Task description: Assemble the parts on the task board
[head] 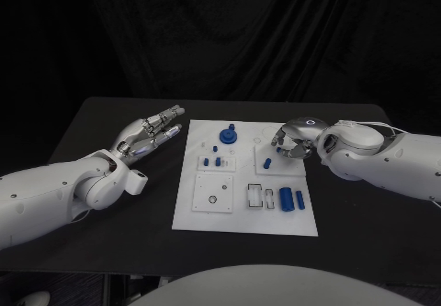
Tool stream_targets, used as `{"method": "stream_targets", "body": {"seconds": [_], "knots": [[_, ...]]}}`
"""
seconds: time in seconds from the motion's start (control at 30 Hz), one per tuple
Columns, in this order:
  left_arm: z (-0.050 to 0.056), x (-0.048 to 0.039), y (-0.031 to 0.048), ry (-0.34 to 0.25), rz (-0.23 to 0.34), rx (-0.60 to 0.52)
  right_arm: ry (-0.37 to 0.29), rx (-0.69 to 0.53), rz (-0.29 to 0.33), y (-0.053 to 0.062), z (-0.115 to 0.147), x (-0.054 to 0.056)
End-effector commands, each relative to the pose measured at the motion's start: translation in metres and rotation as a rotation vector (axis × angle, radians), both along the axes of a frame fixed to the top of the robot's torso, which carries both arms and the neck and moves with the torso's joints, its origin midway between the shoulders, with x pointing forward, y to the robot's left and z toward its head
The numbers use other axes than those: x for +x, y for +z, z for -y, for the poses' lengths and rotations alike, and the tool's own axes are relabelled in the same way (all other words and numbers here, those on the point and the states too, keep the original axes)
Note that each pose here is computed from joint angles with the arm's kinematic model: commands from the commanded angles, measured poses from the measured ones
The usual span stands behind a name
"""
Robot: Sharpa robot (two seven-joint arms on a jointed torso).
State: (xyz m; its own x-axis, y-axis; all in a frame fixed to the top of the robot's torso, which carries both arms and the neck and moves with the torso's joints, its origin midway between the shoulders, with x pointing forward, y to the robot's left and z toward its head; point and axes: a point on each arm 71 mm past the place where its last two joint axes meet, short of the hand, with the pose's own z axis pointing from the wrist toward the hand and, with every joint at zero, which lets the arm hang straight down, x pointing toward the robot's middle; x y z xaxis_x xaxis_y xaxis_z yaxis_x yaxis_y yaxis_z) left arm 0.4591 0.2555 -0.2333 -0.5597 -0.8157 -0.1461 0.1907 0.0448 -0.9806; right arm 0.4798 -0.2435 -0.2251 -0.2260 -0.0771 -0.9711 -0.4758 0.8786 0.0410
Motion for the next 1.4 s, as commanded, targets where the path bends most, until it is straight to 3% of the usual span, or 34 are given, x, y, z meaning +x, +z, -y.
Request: {"method": "stream_targets", "body": {"seconds": [0.03, 1.4], "knots": [[0.0016, -0.003, 0.0091, -0.036, 0.101, -0.099, -0.001, -0.007, 0.004, -0.003, 0.0014, 0.0001], [0.0022, -0.0011, 0.0018, -0.046, 0.058, -0.084, 0.01, 0.017, -0.008, -0.0109, -0.0034, 0.0041]]}}
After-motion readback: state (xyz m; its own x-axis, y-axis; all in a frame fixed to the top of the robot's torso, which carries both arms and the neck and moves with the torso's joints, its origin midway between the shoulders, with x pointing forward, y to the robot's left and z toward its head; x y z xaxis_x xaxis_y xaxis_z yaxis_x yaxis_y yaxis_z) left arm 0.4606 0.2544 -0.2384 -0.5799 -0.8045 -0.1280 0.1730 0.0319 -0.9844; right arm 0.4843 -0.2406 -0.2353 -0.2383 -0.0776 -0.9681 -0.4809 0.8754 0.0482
